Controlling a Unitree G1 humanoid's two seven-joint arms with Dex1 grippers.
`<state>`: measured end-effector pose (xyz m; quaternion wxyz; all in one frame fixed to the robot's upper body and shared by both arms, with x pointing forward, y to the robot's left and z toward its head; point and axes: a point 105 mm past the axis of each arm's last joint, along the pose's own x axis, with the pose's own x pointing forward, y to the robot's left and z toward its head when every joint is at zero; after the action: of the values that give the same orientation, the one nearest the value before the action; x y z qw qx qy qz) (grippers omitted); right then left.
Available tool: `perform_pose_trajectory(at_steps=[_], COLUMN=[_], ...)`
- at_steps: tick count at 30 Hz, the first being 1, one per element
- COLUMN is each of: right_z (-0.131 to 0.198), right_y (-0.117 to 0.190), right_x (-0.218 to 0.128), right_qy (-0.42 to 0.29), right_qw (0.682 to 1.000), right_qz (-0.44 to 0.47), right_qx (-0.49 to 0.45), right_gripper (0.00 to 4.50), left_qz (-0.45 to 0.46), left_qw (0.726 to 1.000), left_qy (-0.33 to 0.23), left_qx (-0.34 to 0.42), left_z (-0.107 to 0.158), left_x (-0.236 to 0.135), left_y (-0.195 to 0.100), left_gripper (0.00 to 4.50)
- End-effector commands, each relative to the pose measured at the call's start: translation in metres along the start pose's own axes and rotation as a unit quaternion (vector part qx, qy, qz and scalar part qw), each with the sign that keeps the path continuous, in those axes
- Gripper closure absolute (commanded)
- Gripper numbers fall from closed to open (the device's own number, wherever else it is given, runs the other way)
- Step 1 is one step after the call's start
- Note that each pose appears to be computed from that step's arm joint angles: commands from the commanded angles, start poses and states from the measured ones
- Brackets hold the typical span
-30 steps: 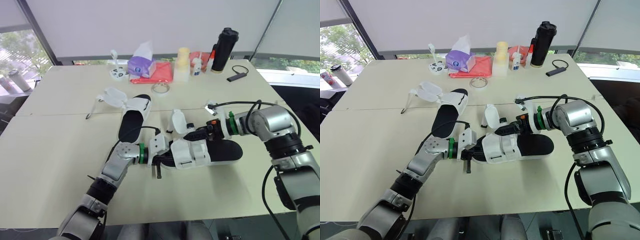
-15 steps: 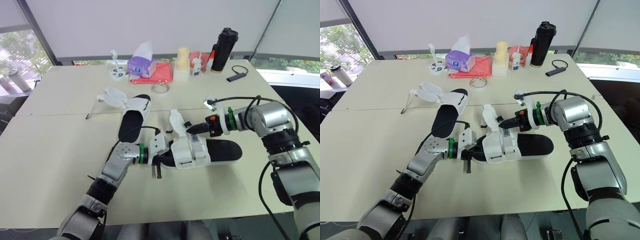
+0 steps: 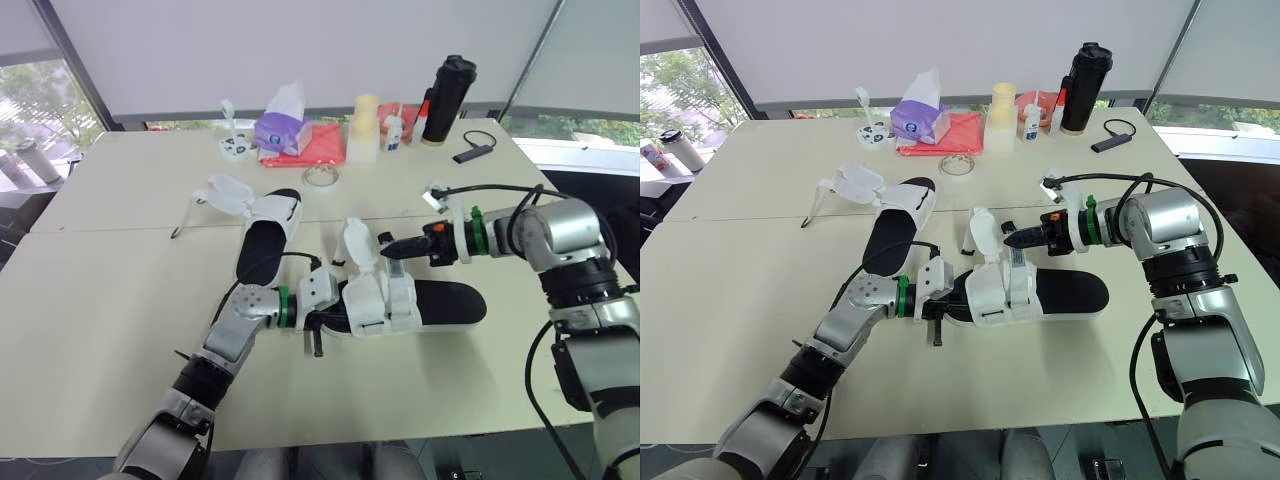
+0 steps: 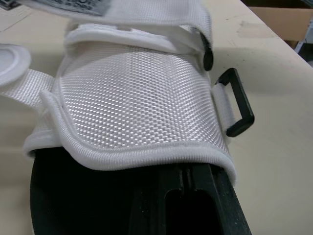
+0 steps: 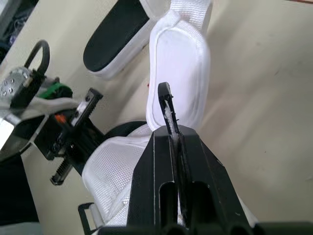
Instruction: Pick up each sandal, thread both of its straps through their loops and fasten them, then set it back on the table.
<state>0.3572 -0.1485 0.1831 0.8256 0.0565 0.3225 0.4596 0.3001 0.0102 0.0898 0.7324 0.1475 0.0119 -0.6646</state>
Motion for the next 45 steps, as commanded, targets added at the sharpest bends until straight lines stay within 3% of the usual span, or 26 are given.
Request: perform_pose_trajectory(at_steps=[1, 29, 32, 38, 45], right_z=[0.025, -0.032, -0.030, -0.027, -0.028], right_y=[0.009, -0.029, -0.029, -0.031, -0.043], right_x=[-0.013, 0.015, 0.015, 0.013, 0.015], right_qy=[-0.052, 0.048, 0.040, 0.041, 0.042], right_qw=[0.998, 0.995, 0.995, 0.994, 0.989], right_qz=[0.008, -0.088, -0.088, -0.101, -0.143], right_qx=[-0.017, 0.014, 0.020, 0.007, -0.017], right_gripper=[4.44, 4.44, 3.51, 0.42, 0.42], left_qz=[-0.027, -0.024, -0.025, -0.024, -0.024], left_qw=[0.999, 0.999, 0.999, 0.999, 0.999], left_qy=[0.027, 0.027, 0.027, 0.025, 0.025], left_qx=[-0.001, 0.004, 0.004, 0.005, 0.006], left_z=[-0.013, -0.013, -0.013, -0.012, -0.012], left_x=[0.002, 0.002, 0.002, 0.003, 0.003], left_y=[-0.013, -0.015, -0.015, -0.014, -0.013], left_gripper=[4.50, 4.50, 4.50, 4.50, 4.50])
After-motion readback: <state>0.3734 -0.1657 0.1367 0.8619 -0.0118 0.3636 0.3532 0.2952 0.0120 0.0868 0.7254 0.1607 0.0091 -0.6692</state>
